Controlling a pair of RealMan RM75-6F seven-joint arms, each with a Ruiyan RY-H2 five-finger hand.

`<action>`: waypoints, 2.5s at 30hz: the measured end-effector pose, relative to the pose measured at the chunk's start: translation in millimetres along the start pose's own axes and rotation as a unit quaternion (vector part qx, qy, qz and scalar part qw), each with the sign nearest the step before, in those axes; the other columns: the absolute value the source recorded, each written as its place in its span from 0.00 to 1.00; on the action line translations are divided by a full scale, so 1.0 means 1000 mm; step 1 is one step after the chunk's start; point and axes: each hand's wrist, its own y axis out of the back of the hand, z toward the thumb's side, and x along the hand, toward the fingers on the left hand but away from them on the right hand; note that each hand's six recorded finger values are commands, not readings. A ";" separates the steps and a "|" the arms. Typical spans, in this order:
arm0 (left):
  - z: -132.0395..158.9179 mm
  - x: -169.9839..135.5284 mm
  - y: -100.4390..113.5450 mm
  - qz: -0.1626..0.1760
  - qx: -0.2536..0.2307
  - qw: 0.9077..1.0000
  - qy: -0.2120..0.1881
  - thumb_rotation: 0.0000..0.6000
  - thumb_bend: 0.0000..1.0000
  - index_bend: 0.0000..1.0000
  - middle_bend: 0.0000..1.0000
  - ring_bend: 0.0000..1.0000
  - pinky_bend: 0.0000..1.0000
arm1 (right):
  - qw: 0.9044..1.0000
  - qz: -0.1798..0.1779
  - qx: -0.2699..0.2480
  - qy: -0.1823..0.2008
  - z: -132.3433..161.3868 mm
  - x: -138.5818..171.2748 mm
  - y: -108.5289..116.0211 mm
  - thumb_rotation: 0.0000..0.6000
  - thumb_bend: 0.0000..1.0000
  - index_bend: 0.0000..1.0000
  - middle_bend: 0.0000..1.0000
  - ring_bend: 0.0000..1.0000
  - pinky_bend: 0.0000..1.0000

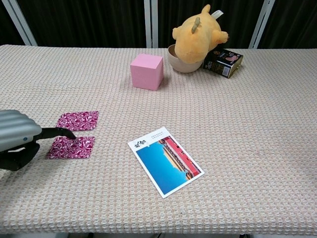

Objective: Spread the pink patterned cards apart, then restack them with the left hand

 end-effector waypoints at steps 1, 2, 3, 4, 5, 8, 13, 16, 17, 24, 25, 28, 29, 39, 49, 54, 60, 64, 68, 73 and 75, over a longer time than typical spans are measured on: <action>-0.002 0.000 0.003 0.008 -0.001 1.000 0.003 1.00 0.81 0.12 0.94 0.93 0.89 | 1.000 0.000 0.000 0.000 0.000 0.000 0.000 1.00 0.44 0.00 0.00 0.00 0.00; -0.004 0.001 0.006 0.016 -0.001 1.000 0.008 1.00 0.81 0.12 0.94 0.93 0.90 | 1.000 0.000 0.000 0.000 0.000 0.000 0.000 1.00 0.44 0.00 0.00 0.00 0.00; -0.008 0.002 0.011 0.028 -0.001 0.999 0.016 1.00 0.81 0.12 0.94 0.93 0.90 | 1.000 0.000 0.000 0.000 0.000 0.000 0.000 1.00 0.44 0.00 0.00 0.00 0.00; -0.012 0.002 0.015 0.036 -0.001 0.999 0.022 1.00 0.81 0.12 0.94 0.93 0.90 | 1.000 0.000 0.000 0.000 0.000 0.000 0.000 1.00 0.44 0.00 0.00 0.00 0.00; -0.015 0.003 0.017 0.041 0.000 0.999 0.028 1.00 0.81 0.12 0.94 0.93 0.90 | 1.000 0.001 -0.001 0.000 0.000 0.000 -0.001 1.00 0.44 0.00 0.00 0.00 0.00; -0.024 0.006 0.016 0.037 0.002 0.998 0.045 1.00 0.81 0.12 0.94 0.93 0.90 | 1.000 0.003 -0.001 -0.001 0.000 0.001 -0.002 1.00 0.44 0.00 0.00 0.00 0.00; -0.030 0.015 0.008 0.015 0.009 0.998 0.052 1.00 0.81 0.11 0.94 0.93 0.90 | 1.000 0.005 -0.001 -0.003 -0.001 0.001 -0.005 1.00 0.44 0.00 0.00 0.00 0.00; -0.027 0.022 0.008 0.014 0.008 0.999 0.047 1.00 0.81 0.11 0.94 0.93 0.90 | 1.000 0.003 -0.001 -0.003 -0.001 0.001 -0.005 1.00 0.44 0.00 0.00 0.00 0.00; -0.026 0.023 0.008 0.014 0.007 0.999 0.045 1.00 0.81 0.11 0.94 0.93 0.90 | 1.000 0.002 -0.001 -0.003 -0.001 0.001 -0.005 1.00 0.44 0.00 0.00 0.00 0.00; -0.018 0.033 0.005 0.010 0.007 0.999 0.033 1.00 0.81 0.11 0.94 0.93 0.90 | 1.000 0.002 0.001 -0.004 -0.002 0.001 -0.005 1.00 0.44 0.00 0.00 0.00 0.00; -0.018 0.034 0.004 0.009 0.008 0.999 0.032 1.00 0.81 0.11 0.94 0.93 0.90 | 1.000 0.003 0.001 -0.004 -0.002 0.001 -0.005 1.00 0.44 0.00 0.00 0.00 0.00; -0.017 0.036 0.003 0.006 0.011 0.999 0.032 1.00 0.81 0.11 0.94 0.93 0.90 | 1.000 0.004 0.001 -0.005 -0.003 0.001 -0.006 1.00 0.44 0.00 0.00 0.00 0.00; -0.018 0.036 0.002 0.005 0.013 0.999 0.032 1.00 0.81 0.11 0.94 0.93 0.90 | 1.000 0.005 0.001 -0.005 -0.003 0.001 -0.006 1.00 0.44 0.00 0.00 0.00 0.00; -0.029 0.029 -0.002 -0.019 0.022 0.998 0.059 1.00 0.81 0.11 0.94 0.93 0.90 | 1.000 0.006 0.001 -0.004 -0.003 0.001 -0.006 1.00 0.44 0.00 0.00 0.00 0.00; -0.053 0.008 -0.008 -0.021 0.020 0.995 0.095 1.00 0.81 0.11 0.93 0.93 0.89 | 1.000 0.008 0.000 0.004 0.003 0.000 -0.007 1.00 0.44 0.00 0.00 0.00 0.00; -0.064 -0.001 -0.014 -0.030 0.017 0.993 0.110 1.00 0.81 0.11 0.93 0.93 0.89 | 1.000 0.012 0.000 0.009 0.007 0.001 -0.011 1.00 0.44 0.00 0.00 0.00 0.00; -0.075 -0.009 -0.018 -0.034 0.010 0.991 0.126 1.00 0.81 0.11 0.93 0.93 0.89 | 1.000 0.010 0.002 0.009 0.008 0.000 -0.009 1.00 0.44 0.00 0.00 0.00 0.00; -0.084 -0.016 -0.018 -0.033 0.008 0.989 0.140 1.00 0.81 0.11 0.93 0.93 0.89 | 1.000 0.010 0.002 0.008 0.007 0.000 -0.009 1.00 0.44 0.00 0.00 0.00 0.00; -0.089 -0.022 -0.017 -0.031 0.007 0.988 0.148 1.00 0.81 0.11 0.93 0.93 0.89 | 1.000 0.012 0.001 0.008 0.008 0.001 -0.010 1.00 0.44 0.00 0.00 0.00 0.00; -0.090 -0.026 -0.010 -0.015 0.000 0.989 0.150 1.00 0.72 0.11 0.94 0.93 0.89 | 1.000 0.007 -0.001 0.009 0.009 0.002 -0.009 1.00 0.44 0.00 0.00 0.00 0.00; -0.089 -0.027 -0.002 0.004 -0.008 0.989 0.148 1.00 0.64 0.13 0.93 0.93 0.89 | 1.000 0.004 0.000 0.009 0.009 0.002 -0.006 1.00 0.44 0.00 0.00 0.00 0.00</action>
